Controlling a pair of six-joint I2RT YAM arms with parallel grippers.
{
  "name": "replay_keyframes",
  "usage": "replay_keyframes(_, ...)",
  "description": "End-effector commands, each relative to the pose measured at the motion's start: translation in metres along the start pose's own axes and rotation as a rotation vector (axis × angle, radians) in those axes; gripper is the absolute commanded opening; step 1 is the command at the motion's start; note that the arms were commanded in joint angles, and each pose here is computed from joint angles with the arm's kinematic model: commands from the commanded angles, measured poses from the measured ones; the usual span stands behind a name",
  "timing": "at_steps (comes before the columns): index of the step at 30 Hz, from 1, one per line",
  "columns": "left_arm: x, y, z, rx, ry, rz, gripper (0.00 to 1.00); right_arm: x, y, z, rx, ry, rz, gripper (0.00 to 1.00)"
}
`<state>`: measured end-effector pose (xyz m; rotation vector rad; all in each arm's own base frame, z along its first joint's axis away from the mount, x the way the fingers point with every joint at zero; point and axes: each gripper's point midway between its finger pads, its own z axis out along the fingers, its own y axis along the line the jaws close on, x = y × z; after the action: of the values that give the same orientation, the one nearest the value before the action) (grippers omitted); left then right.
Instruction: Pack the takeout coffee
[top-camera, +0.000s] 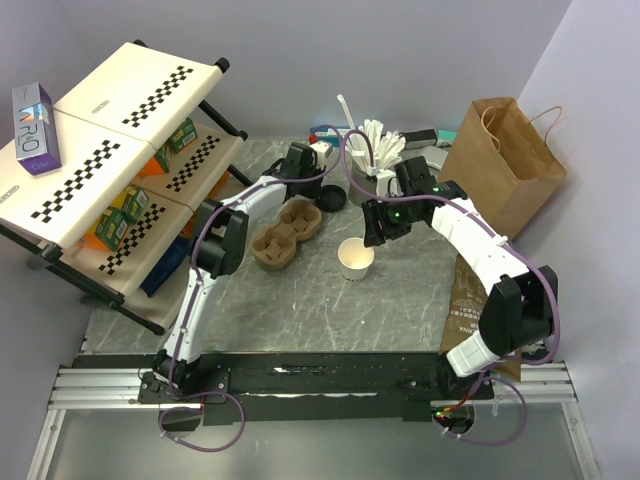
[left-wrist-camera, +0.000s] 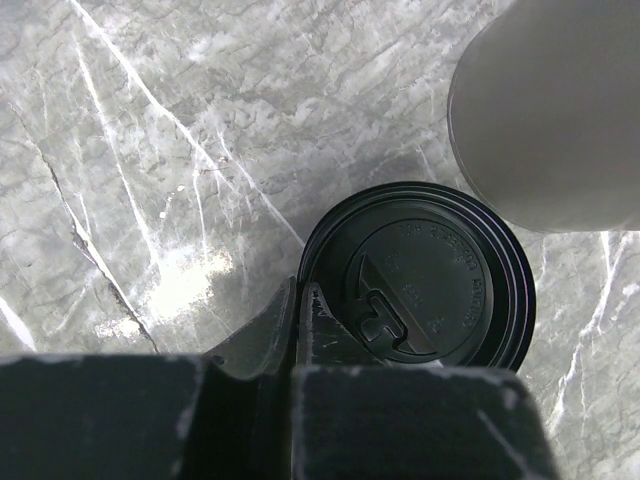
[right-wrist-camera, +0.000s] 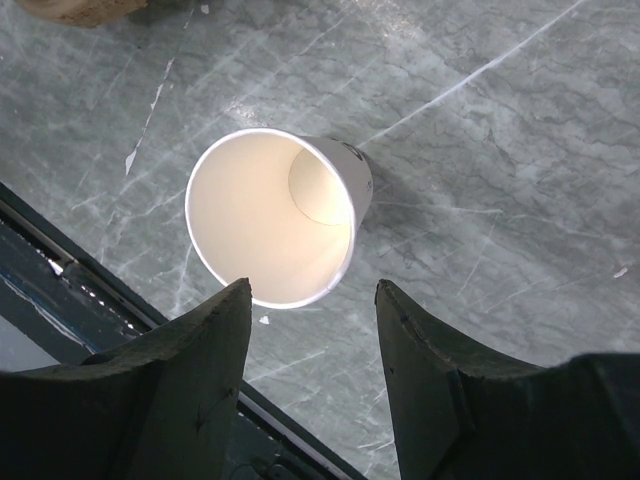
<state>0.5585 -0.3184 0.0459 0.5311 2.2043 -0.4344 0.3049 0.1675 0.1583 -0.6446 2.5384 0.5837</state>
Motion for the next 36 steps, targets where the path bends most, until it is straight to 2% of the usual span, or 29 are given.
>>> replay_keyframes(1,-0.027,-0.007,-0.02,0.0,-0.052,0.01,0.01,-0.012,0.005,-0.016,0.011,-0.064,-0.032,0.6)
replay_keyframes(11,-0.064,-0.021,-0.055,0.054,-0.114,0.043,0.01,-0.016,0.008,-0.028,0.015,-0.106,-0.09,0.61)
replay_keyframes(15,-0.064,-0.043,-0.065,0.227,-0.093,0.022,0.01,-0.017,0.012,-0.033,-0.001,-0.126,-0.109,0.61)
replay_keyframes(19,-0.051,-0.052,-0.076,0.301,-0.055,-0.019,0.01,-0.018,0.018,-0.04,-0.018,-0.145,-0.139,0.61)
replay_keyframes(23,-0.058,-0.047,-0.105,0.301,-0.046,-0.035,0.01,-0.023,0.032,-0.057,-0.073,-0.194,-0.309,0.61)
replay_keyframes(26,-0.057,-0.045,-0.125,0.31,-0.018,-0.027,0.01,-0.025,0.028,-0.066,-0.033,-0.245,-0.419,0.62)
replay_keyframes(30,-0.058,-0.036,-0.121,0.259,-0.026,-0.019,0.01,-0.028,0.025,-0.067,0.0,-0.264,-0.455,0.62)
replay_keyframes(36,-0.055,-0.023,-0.083,0.231,-0.024,0.01,0.01,-0.031,0.037,-0.064,-0.029,-0.253,-0.44,0.62)
